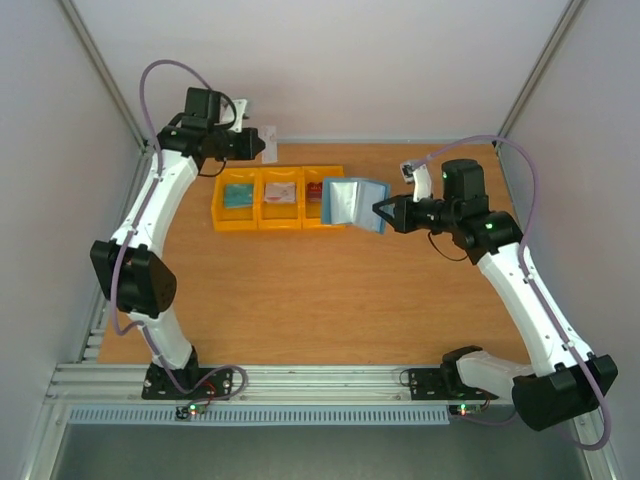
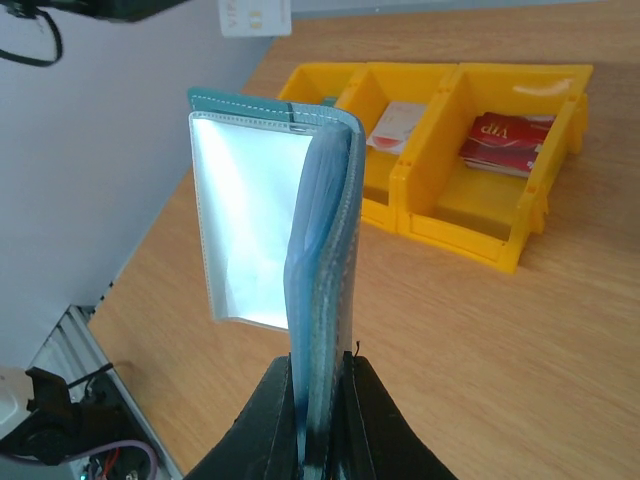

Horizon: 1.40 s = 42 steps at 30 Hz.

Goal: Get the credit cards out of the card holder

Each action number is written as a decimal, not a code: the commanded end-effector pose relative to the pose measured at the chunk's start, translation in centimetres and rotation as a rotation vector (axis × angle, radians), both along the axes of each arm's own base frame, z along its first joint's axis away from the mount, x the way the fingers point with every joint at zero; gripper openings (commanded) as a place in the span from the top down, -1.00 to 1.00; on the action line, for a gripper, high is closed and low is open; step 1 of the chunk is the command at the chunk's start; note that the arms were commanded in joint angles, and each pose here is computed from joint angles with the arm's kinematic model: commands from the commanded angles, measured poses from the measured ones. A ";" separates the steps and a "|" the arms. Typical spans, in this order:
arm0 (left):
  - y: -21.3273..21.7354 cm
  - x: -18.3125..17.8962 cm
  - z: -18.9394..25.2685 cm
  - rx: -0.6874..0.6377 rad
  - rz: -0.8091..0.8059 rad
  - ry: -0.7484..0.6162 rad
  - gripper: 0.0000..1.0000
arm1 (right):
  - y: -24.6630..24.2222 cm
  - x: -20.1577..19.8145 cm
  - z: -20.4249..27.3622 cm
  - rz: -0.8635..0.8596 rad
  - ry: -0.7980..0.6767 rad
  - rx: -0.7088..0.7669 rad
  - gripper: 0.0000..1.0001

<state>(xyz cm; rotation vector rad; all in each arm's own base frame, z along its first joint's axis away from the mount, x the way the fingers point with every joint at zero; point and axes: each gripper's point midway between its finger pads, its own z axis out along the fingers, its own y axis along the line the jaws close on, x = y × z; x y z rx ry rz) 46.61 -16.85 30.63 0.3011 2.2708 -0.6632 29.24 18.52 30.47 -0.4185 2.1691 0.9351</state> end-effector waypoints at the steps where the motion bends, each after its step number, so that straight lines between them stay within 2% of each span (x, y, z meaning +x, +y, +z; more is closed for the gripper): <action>1: 1.5 2.0 0.1 -0.168 0.222 0.070 0.99 | -0.4 -0.3 1.5 -0.024 -0.029 0.028 0.98; 4: 2.0 3.1 -1.9 -0.247 0.390 0.230 0.99 | -0.4 -0.1 1.9 -0.048 0.008 0.049 0.98; 8: 3.5 4.0 -2.9 -0.228 0.539 0.266 0.99 | -0.7 0.1 2.7 -0.116 0.026 0.101 0.98; 12: 2.7 4.0 -6.0 -0.283 0.587 0.352 0.99 | -1.8 0.8 2.6 -0.222 0.038 0.121 0.98; 15: 1.3 4.3 -7.6 -0.334 0.570 0.395 1.00 | -2.7 1.3 0.7 -0.313 0.134 0.102 0.97; 18: 1.1 3.8 -7.0 -0.362 0.538 0.384 0.99 | -1.9 1.4 -1.8 -0.299 0.255 0.109 0.97; 21: 1.2 1.9 -6.7 -0.367 0.486 0.402 0.99 | -1.0 0.8 -4.2 -0.268 0.369 0.130 0.98; 25: 0.1 -1.3 -6.8 -0.381 0.402 0.501 0.99 | 0.6 -0.4 -8.5 -0.183 0.575 0.130 0.98; 28: -0.3 -3.1 -5.8 -0.427 0.363 0.503 1.00 | 1.6 -1.2 -11.9 -0.126 0.708 0.139 0.97; 36: -0.6 -7.5 -3.4 -0.393 0.262 0.537 1.00 | 2.6 -2.2 -19.8 -0.034 0.904 0.099 0.98; 42: -0.6 -10.0 -2.1 -0.380 0.226 0.544 0.99 | 2.9 -3.0 -22.9 0.034 0.968 0.085 0.98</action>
